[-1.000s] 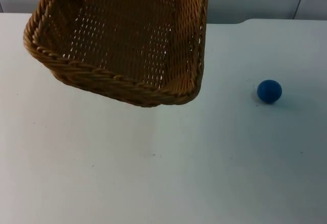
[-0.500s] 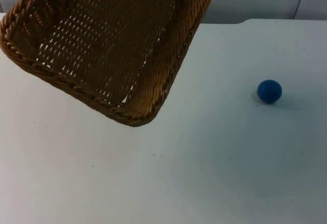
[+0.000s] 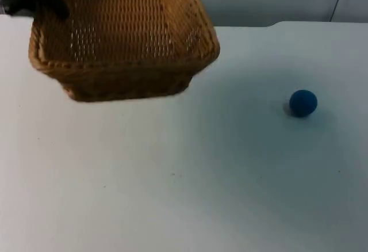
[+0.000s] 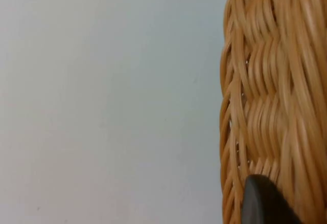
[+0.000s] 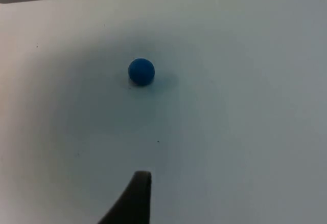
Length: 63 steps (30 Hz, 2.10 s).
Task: Pick up the basket with the left hand and place the ball into the basket with the right hand.
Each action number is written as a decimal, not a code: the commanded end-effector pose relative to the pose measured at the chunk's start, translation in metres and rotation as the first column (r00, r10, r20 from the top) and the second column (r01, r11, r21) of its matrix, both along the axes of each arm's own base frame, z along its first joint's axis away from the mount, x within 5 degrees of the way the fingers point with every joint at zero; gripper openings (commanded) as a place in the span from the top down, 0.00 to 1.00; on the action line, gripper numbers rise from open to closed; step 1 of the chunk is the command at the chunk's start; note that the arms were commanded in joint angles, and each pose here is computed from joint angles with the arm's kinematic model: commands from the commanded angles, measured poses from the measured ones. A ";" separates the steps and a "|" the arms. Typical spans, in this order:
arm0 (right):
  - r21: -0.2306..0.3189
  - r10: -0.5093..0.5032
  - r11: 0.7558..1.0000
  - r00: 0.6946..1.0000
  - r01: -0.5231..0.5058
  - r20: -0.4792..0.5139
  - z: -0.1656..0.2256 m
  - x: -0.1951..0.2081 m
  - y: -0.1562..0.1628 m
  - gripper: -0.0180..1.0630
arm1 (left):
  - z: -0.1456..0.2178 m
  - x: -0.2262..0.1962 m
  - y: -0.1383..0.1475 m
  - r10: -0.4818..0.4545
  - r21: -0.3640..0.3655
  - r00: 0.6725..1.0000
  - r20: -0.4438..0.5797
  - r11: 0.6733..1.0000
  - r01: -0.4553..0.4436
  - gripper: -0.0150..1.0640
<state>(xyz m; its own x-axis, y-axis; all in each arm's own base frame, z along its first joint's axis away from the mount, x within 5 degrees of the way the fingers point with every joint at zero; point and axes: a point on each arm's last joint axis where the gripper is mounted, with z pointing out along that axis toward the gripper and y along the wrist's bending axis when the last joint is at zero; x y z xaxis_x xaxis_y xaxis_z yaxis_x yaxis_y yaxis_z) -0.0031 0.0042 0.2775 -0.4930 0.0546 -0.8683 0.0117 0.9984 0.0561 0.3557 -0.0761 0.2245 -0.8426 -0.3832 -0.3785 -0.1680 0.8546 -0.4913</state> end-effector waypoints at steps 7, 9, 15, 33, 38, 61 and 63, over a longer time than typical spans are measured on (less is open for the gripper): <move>-0.002 -0.008 1.000 1.000 0.008 0.010 0.001 0.001 0.000 0.02 | -0.024 -0.015 -0.004 -0.036 0.040 0.999 0.000 0.999 0.036 0.99; 0.001 -0.011 1.000 1.000 0.011 0.006 0.004 0.001 0.000 0.02 | -0.024 -0.015 -0.006 -0.044 0.044 0.999 0.008 0.998 0.044 0.99; -0.026 -0.037 0.999 0.999 0.036 -0.032 0.023 0.014 -0.004 0.02 | -0.022 -0.015 -0.010 -0.077 0.046 0.997 0.027 0.996 0.076 0.99; -0.060 -0.040 0.998 0.988 0.031 -0.147 0.065 0.205 -0.009 0.02 | -0.017 -0.014 -0.020 -0.090 -0.075 0.994 0.063 0.993 0.095 0.99; -0.072 0.024 0.997 0.973 -0.042 -0.231 0.040 0.266 0.006 0.02 | -0.016 -0.014 -0.020 -0.092 -0.074 0.994 0.065 0.993 0.096 0.99; -0.052 0.097 0.988 0.840 -0.147 -0.533 -0.109 0.412 0.081 0.02 | -0.007 0.001 -0.022 -0.115 -0.056 0.988 0.106 0.991 0.121 0.99; -0.053 0.100 0.987 0.832 -0.153 -0.546 -0.116 0.412 0.083 0.02 | -0.007 0.001 -0.022 -0.115 -0.056 0.988 0.106 0.991 0.121 0.99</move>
<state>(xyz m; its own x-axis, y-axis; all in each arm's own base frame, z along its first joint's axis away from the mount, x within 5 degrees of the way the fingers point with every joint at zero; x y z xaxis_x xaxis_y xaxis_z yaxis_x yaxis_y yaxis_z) 0.4069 0.0828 0.1631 -0.8857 -0.1022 -0.4529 -0.1055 0.9943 -0.0179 0.3561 -0.0950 0.2092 -0.8498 -0.3015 -0.4325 -0.0249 0.8424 -0.5382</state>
